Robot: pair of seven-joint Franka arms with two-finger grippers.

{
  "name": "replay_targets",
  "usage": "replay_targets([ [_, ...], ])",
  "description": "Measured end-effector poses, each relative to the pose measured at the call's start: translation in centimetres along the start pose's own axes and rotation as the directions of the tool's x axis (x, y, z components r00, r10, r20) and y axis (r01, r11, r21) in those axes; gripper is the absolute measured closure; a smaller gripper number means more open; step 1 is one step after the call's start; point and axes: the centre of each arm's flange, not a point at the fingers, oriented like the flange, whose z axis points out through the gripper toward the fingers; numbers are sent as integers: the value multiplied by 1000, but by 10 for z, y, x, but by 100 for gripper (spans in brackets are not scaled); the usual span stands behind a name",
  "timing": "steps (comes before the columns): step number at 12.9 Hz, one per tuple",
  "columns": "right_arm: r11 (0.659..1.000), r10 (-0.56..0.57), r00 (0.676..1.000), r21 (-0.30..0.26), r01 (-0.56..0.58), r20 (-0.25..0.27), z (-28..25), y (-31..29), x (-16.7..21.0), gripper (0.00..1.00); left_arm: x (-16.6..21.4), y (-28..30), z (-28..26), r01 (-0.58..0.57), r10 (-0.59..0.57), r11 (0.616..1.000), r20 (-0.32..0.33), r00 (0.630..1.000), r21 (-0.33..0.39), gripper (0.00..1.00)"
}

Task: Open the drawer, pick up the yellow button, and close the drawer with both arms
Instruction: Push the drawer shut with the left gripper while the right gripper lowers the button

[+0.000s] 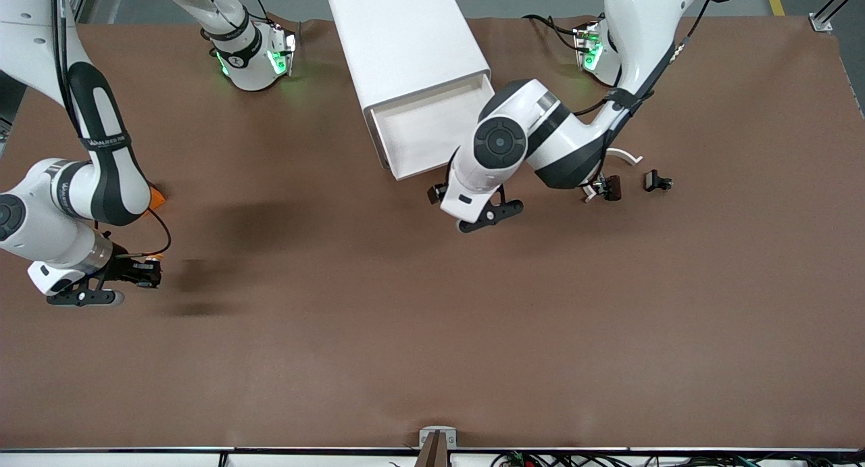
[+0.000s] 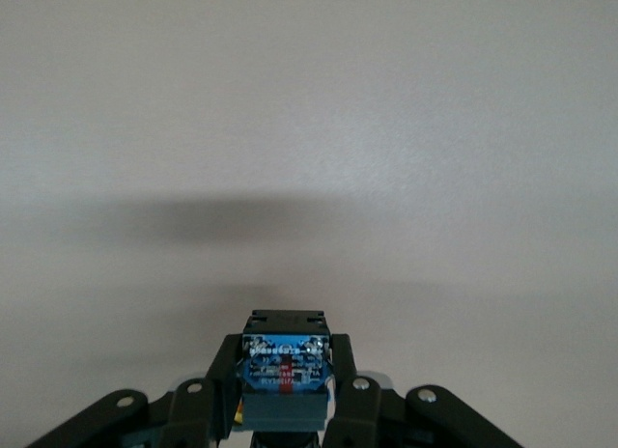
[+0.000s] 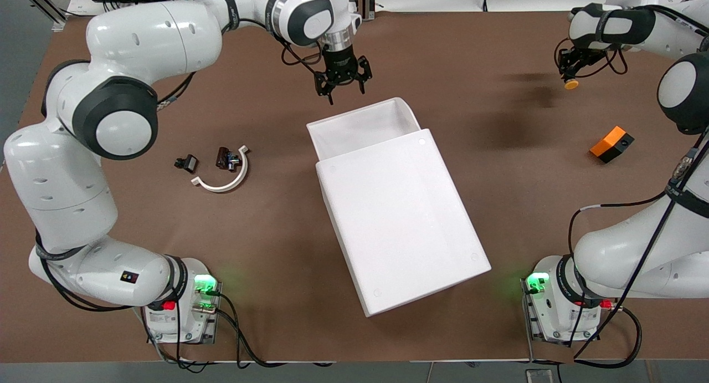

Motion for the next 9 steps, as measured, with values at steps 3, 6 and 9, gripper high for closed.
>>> replay_targets([
  [3,1000,-5,1000,-10,4,-25,41,13,-20,59,-27,3,10,-41,40,999,17,999,21,0],
  [6,1000,8,1000,-2,-8,-5,57,16,-30,59,-55,4,26,-82,81,996,38,996,41,0],
  [9,999,39,999,13,-39,-6,58,19,-31,59,-79,8,31,-120,118,992,48,992,40,0],
])
